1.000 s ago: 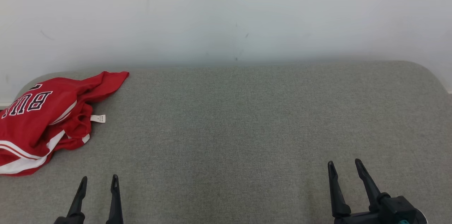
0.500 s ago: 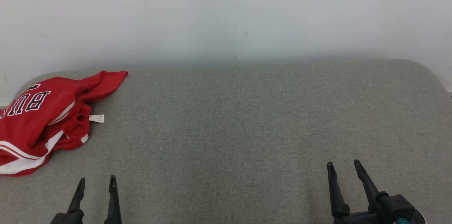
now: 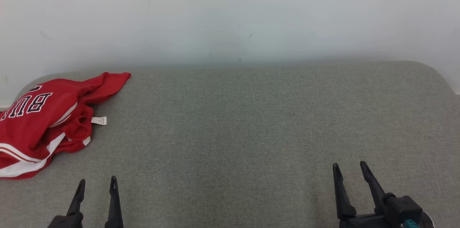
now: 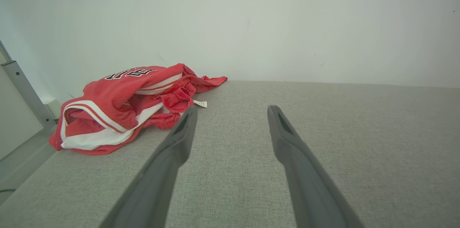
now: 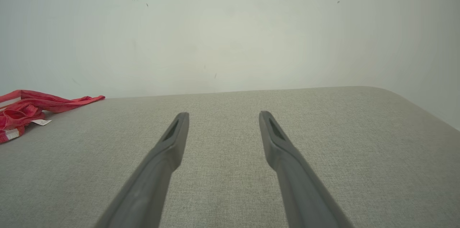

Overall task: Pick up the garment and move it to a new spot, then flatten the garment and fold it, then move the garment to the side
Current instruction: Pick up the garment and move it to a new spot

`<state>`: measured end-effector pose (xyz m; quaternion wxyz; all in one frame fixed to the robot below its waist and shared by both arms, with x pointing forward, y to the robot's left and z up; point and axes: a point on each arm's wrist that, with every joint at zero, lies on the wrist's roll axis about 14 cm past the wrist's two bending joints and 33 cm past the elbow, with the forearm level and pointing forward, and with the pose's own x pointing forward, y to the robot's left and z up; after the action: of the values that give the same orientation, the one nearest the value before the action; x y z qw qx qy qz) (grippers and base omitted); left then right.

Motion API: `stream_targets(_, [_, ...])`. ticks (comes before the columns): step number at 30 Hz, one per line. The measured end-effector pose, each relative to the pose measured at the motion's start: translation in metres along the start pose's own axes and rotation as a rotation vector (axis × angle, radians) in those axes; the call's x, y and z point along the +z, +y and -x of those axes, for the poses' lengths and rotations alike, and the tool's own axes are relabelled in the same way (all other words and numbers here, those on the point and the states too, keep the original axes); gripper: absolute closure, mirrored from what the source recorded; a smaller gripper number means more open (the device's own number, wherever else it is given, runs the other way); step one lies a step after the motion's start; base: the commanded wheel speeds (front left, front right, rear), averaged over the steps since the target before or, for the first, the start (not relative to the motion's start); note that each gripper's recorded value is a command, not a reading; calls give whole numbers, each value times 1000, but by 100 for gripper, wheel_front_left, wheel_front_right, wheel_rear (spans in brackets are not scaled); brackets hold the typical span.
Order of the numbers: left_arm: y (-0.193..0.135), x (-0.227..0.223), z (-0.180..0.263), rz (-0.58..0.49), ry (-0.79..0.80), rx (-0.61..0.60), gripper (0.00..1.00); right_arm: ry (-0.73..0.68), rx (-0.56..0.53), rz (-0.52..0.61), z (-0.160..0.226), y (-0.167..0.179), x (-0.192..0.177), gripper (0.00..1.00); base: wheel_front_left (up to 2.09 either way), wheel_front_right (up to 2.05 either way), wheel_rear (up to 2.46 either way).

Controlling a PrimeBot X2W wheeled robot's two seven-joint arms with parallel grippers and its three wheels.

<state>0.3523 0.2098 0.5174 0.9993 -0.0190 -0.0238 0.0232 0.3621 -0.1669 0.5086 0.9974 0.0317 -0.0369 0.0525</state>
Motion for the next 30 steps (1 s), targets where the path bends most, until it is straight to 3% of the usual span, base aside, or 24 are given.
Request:
stream_targets(17, [1, -3, 3, 5, 13, 9, 0, 8, 3, -9, -1, 1, -2, 0, 0, 0, 0])
stream_targets(30, [28, -2, 17, -8, 15, 92, 0, 27, 59, -27, -11, 20, -9, 0, 0, 0, 0])
